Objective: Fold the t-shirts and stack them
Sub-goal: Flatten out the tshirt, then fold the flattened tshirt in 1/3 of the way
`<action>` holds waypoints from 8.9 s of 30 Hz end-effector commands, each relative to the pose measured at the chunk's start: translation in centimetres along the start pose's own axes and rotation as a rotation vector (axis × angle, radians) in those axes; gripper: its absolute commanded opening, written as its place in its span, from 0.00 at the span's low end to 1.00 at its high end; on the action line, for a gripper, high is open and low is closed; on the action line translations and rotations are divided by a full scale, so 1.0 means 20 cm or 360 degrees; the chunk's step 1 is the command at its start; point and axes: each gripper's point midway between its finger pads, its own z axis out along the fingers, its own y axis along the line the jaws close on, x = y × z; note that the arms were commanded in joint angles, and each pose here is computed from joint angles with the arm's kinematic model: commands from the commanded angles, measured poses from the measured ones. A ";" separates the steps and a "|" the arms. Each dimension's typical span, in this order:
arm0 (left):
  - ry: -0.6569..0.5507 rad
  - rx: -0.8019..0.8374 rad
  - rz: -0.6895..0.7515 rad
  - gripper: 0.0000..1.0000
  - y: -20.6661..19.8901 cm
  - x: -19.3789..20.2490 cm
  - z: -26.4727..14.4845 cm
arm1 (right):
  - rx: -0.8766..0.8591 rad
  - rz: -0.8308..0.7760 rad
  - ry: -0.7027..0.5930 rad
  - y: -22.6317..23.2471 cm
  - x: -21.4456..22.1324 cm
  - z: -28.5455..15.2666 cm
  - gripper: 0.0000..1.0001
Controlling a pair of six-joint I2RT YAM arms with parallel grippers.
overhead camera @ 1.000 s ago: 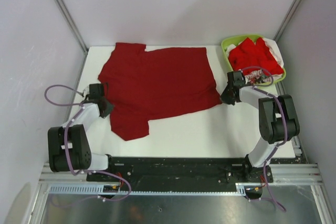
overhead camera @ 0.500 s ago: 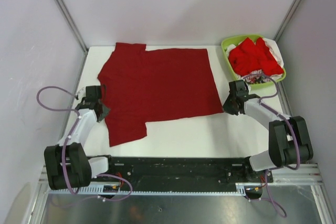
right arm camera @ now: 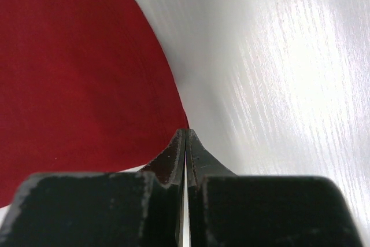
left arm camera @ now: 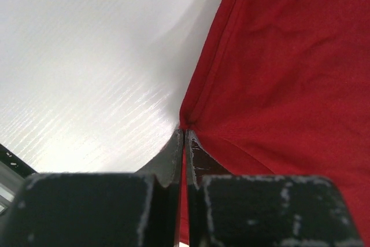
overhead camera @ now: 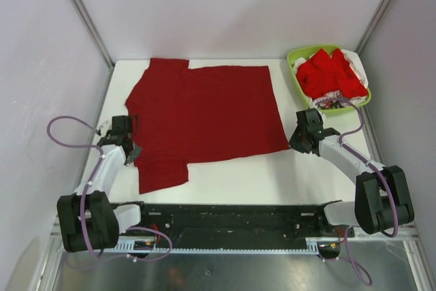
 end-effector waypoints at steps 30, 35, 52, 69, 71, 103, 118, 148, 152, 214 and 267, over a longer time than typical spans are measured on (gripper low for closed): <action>-0.0089 0.0259 0.0269 0.00 -0.56 -0.42 0.00 | -0.0094 -0.0010 -0.0318 0.34 -0.56 0.25 0.00; -0.0087 0.0290 0.0260 0.00 -0.60 -0.44 0.00 | -0.0096 0.0004 -0.0328 0.35 -0.60 0.27 0.00; -0.0135 0.0335 0.0230 0.00 -0.69 -0.57 -0.02 | -0.0093 0.0017 -0.0363 0.40 -0.70 0.34 0.00; -0.0142 0.0340 0.0148 0.00 -0.69 -0.65 0.00 | -0.0099 0.0051 -0.0388 0.41 -0.75 0.38 0.00; -0.0142 0.0344 0.0136 0.00 -0.70 -0.66 0.00 | -0.0106 0.0054 -0.0382 0.42 -0.75 0.40 0.00; -0.0097 0.0275 0.0095 0.00 -0.68 -0.69 0.13 | -0.0134 0.0027 -0.0346 0.53 -0.79 0.55 0.00; -0.0232 0.0401 0.0088 0.87 -0.64 -0.75 -0.07 | -0.0259 -0.0211 -0.0399 0.75 -0.87 0.26 0.74; 0.0099 0.0158 -0.0010 0.39 -0.25 -0.09 0.17 | -0.0967 -0.0626 0.0208 1.80 0.72 0.09 0.47; 0.0113 0.0162 -0.0009 0.37 -0.25 -0.07 0.19 | -0.0934 -0.0632 0.0185 1.84 0.74 0.13 0.46; 0.0163 0.0538 -0.0052 0.27 -0.46 -0.04 0.10 | -0.0900 -0.0799 0.0046 2.09 0.59 0.24 0.00; -0.0101 0.0638 0.0005 0.00 -0.82 -0.32 0.04 | -0.0987 -0.0820 -0.0179 2.22 0.30 0.34 0.00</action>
